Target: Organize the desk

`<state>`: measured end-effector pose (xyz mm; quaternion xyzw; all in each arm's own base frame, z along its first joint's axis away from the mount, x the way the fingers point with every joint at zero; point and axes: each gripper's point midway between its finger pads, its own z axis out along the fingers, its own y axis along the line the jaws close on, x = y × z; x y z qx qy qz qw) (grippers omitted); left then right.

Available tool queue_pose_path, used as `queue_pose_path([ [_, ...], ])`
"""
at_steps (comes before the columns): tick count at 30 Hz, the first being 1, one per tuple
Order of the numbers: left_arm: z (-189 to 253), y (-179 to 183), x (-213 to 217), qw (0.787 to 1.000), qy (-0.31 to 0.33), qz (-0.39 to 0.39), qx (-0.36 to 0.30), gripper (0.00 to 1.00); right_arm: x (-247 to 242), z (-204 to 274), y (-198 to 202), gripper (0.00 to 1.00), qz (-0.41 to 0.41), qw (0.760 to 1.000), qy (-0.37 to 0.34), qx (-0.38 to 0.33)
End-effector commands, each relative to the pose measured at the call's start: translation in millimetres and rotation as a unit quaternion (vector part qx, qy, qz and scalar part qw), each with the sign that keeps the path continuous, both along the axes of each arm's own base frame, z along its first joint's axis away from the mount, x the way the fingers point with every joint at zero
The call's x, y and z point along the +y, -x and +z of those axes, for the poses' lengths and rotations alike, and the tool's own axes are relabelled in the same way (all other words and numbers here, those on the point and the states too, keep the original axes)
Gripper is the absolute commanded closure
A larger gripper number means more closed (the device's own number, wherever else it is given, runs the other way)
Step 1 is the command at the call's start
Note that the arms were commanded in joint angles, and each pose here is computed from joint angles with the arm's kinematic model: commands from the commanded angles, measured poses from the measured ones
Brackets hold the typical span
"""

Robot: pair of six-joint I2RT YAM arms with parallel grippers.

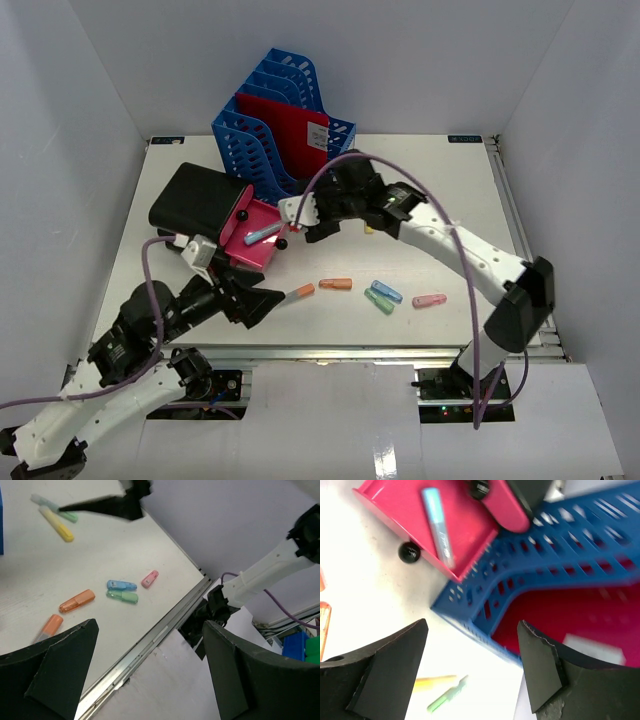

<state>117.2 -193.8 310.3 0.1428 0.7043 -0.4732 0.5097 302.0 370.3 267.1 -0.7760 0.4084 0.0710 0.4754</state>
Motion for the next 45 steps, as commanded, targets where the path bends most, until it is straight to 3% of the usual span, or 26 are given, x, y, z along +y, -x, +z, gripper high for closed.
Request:
queue_pose_path([
  [1, -38.7, -18.1, -23.9, 0.997, -0.059, -0.007, 0.044, 0.07, -42.1, 9.4, 15.8, 0.22, -0.042, 0.985, -0.086, 0.141],
  [4, -83.5, -27.8, -39.1, 0.985, -0.139, -0.018, 0.104, 0.18, -71.9, -8.7, 51.2, 0.22, -0.018, 0.964, -0.111, 0.243],
  [8, -145.6, -47.1, -57.1, 0.947, -0.272, -0.033, 0.167, 0.3, -113.1, -44.6, 94.5, 0.22, 0.006, 0.946, -0.112, 0.303],
  [13, -179.1, -66.1, -72.7, 0.911, -0.378, -0.047, 0.158, 0.29, -139.0, -59.5, 118.8, 0.22, 0.017, 0.925, -0.154, 0.347],
  [20, -241.5, -75.7, -71.3, 0.847, -0.51, -0.055, 0.141, 0.23, -174.7, -53.8, 99.4, 0.21, -0.027, 0.909, -0.217, 0.355],
  [29, -259.7, -104.0, -61.9, 0.807, -0.584, -0.04, 0.078, 0.22, -179.2, -53.7, 99.0, 0.21, -0.035, 0.909, -0.22, 0.352],
  [38, -234.4, -109.7, -68.7, 0.824, -0.564, -0.035, 0.049, 0.22, -180.3, -55.9, 98.4, 0.21, -0.039, 0.907, -0.221, 0.357],
  [45, -258.9, -122.2, -34.6, 0.791, -0.607, -0.008, 0.078, 0.22, -181.1, -56.5, 97.7, 0.21, -0.042, 0.905, -0.223, 0.36],
])
